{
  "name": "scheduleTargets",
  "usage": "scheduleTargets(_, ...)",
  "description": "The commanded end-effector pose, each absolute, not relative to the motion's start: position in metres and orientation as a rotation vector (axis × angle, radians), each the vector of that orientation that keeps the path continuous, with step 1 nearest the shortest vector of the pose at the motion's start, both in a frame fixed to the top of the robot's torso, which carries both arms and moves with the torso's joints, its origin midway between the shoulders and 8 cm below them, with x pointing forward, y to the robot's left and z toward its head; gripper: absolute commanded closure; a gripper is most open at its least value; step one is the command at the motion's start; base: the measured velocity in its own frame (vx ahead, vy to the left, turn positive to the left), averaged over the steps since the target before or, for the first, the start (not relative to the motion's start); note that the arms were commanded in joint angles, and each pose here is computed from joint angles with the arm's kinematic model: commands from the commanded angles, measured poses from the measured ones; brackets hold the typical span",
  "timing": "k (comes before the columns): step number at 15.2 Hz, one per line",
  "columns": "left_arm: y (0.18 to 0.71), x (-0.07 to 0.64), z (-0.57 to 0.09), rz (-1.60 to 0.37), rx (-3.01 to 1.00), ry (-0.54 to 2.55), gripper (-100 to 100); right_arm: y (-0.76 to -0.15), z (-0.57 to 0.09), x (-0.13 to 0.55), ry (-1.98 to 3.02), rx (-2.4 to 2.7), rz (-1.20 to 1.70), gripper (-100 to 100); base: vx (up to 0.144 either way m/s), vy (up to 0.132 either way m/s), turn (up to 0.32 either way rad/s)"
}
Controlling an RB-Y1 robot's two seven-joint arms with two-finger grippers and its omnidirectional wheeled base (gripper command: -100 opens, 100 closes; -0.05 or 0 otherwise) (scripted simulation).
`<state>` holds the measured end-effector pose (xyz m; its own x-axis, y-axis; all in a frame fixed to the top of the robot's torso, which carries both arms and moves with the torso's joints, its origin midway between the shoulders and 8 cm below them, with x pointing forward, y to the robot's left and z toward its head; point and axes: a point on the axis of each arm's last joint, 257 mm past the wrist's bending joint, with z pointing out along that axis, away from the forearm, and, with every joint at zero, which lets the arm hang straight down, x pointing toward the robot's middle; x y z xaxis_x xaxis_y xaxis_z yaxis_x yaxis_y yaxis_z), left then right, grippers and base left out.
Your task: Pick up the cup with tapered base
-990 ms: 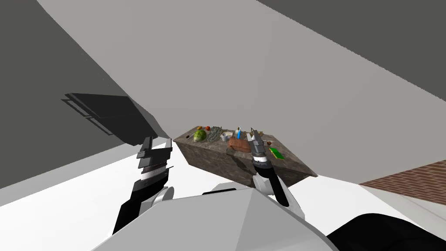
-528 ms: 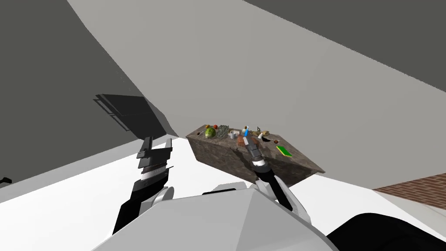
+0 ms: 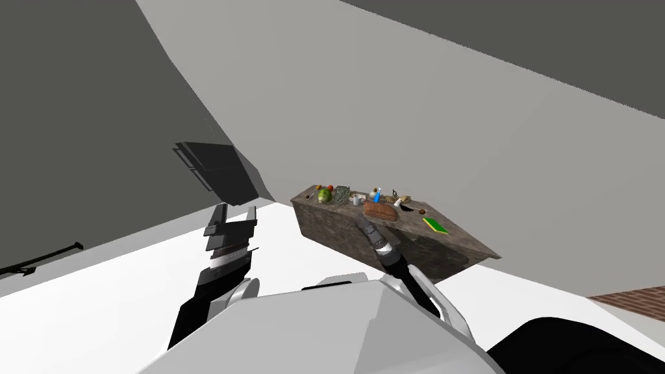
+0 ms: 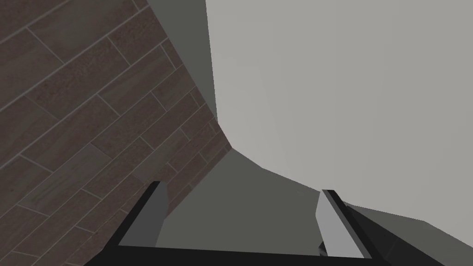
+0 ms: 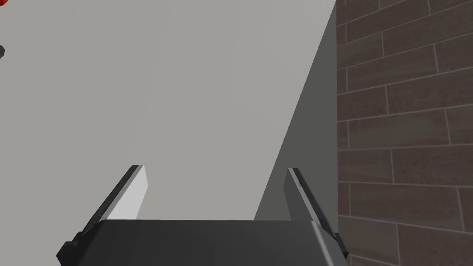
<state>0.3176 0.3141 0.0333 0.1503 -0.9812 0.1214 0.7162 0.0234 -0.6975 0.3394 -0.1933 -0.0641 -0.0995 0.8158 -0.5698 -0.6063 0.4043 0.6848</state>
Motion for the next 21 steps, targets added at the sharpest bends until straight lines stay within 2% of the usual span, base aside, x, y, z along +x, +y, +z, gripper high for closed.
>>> scheduleTargets(1, 0.314, 0.318, 0.033, -1.387, -0.726, 0.458, 0, -0.189, -0.091, 0.337, 1.245, 0.191, 1.185, -100, -0.055, 0.168, 0.133)
scheduleTargets(7, 0.314, 0.318, 0.033, -1.386, -0.726, 0.458, 0, -0.189, -0.138, 0.330, 1.416, 0.084, 1.132, -100, -0.022, 0.134, 0.079)
scheduleTargets(21, 0.314, 0.318, 0.033, -1.386, -0.726, 0.458, 0, -0.235, -0.250, 0.302, 1.809, -0.176, 0.947, -100, 0.014, 0.091, 0.085)
